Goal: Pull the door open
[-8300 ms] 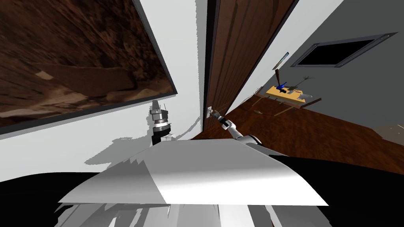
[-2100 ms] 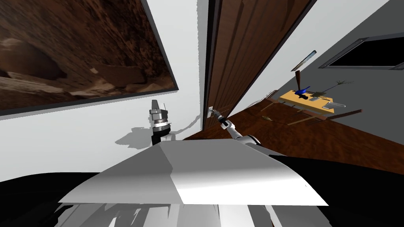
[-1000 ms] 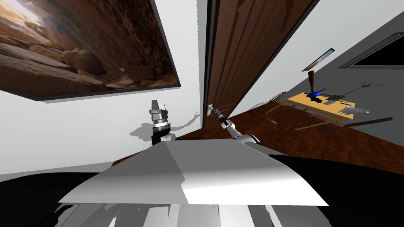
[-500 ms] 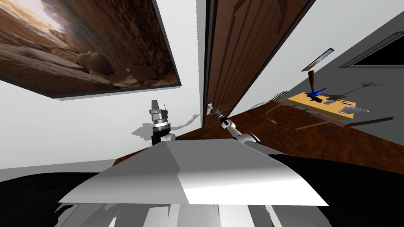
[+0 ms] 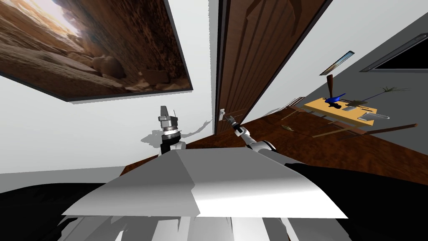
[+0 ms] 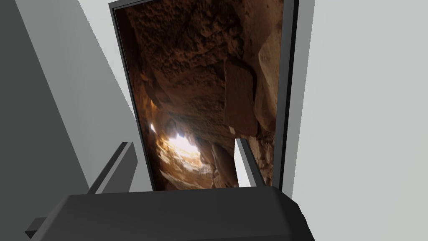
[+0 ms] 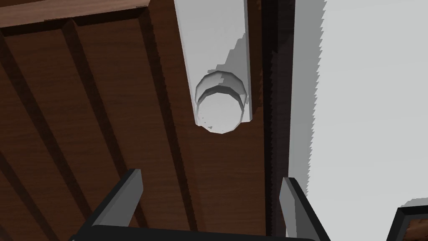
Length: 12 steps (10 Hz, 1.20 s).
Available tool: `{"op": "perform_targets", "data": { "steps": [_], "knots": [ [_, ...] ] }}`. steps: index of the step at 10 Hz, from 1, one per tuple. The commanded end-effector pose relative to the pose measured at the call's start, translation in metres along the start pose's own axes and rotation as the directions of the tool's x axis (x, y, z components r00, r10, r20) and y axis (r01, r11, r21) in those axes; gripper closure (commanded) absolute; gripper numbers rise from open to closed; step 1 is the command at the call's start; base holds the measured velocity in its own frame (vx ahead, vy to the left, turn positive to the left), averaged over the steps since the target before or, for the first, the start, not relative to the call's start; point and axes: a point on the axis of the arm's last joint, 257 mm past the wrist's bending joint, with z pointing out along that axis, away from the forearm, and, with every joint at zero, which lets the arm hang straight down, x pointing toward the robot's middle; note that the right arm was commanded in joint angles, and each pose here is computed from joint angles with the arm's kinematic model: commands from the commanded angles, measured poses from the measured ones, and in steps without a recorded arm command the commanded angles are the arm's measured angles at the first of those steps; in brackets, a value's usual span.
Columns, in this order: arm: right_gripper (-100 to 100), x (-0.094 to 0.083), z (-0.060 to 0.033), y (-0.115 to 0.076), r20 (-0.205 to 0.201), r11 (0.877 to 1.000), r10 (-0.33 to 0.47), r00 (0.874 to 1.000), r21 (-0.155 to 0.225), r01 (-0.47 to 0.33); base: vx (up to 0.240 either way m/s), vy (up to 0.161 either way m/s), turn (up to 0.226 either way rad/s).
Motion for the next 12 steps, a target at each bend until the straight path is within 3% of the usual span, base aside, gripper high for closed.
{"op": "perform_targets", "data": {
  "steps": [1, 5, 6, 12],
  "knots": [
    [-100, 0.0020, -0.0001, -0.0037, -0.011, 0.998, -0.056, 0.998, 0.005, 0.056, -0.078, -0.021, 0.016],
    [-100, 0.0059, -0.0006, -0.0098, -0.030, 0.990, -0.140, 0.990, 0.011, 0.140, -0.080, -0.004, 0.010],
    [-100, 0.0055, -0.0003, -0.0085, -0.027, 0.992, -0.126, 0.992, 0.010, 0.126, -0.035, -0.003, 0.001],
    [-100, 0.0059, 0.0015, -0.0103, -0.025, 0.991, -0.131, 0.991, 0.030, 0.132, 0.174, 0.053, 0.030]
  ]
}}
